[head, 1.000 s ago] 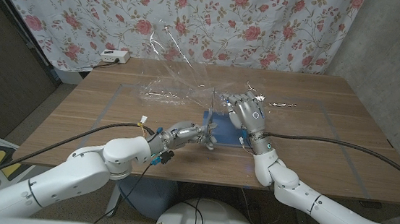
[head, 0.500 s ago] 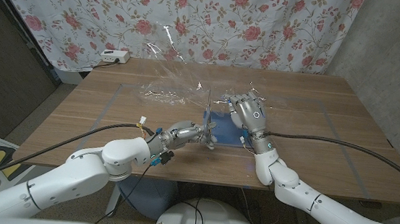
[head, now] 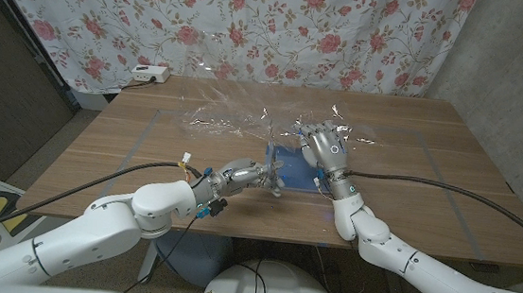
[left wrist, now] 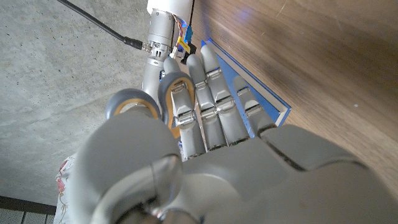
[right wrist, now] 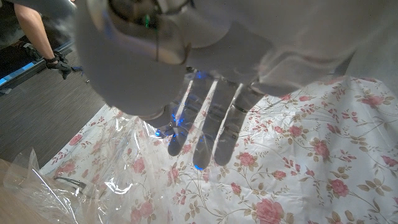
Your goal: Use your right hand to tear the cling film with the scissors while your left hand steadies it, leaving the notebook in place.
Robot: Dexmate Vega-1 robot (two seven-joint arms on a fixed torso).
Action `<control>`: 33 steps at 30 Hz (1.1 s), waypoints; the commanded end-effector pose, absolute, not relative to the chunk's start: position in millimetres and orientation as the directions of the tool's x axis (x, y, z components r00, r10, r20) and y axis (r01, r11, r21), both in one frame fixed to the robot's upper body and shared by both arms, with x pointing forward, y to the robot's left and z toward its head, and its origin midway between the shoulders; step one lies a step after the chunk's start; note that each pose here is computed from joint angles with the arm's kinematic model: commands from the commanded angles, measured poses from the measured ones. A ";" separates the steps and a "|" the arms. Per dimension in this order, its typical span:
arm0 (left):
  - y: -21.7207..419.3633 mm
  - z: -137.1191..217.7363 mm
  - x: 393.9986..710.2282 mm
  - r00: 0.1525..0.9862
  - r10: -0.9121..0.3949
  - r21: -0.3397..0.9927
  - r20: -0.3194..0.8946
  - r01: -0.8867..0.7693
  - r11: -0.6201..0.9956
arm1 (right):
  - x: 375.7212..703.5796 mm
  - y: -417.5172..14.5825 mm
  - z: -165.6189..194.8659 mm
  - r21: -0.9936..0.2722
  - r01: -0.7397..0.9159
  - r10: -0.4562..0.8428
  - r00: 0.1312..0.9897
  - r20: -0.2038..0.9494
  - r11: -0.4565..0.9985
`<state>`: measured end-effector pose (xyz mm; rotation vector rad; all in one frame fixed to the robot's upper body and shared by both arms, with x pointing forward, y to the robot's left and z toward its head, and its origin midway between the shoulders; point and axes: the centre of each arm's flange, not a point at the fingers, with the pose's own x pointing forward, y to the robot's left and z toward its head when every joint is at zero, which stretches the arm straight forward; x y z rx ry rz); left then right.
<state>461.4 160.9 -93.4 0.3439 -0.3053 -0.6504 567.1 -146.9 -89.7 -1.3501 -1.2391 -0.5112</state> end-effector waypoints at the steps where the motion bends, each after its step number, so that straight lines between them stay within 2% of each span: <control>1: 159.4 -93.7 460.0 0.746 -0.646 0.409 0.163 0.544 0.732 | 574.0 -148.2 -84.8 -0.441 0.872 0.350 0.353 0.867 0.212; 33: 165.5 -106.7 458.2 0.739 -0.639 0.377 0.214 0.541 0.752 | 566.7 -140.0 -77.8 -0.459 0.864 0.373 0.364 0.853 0.208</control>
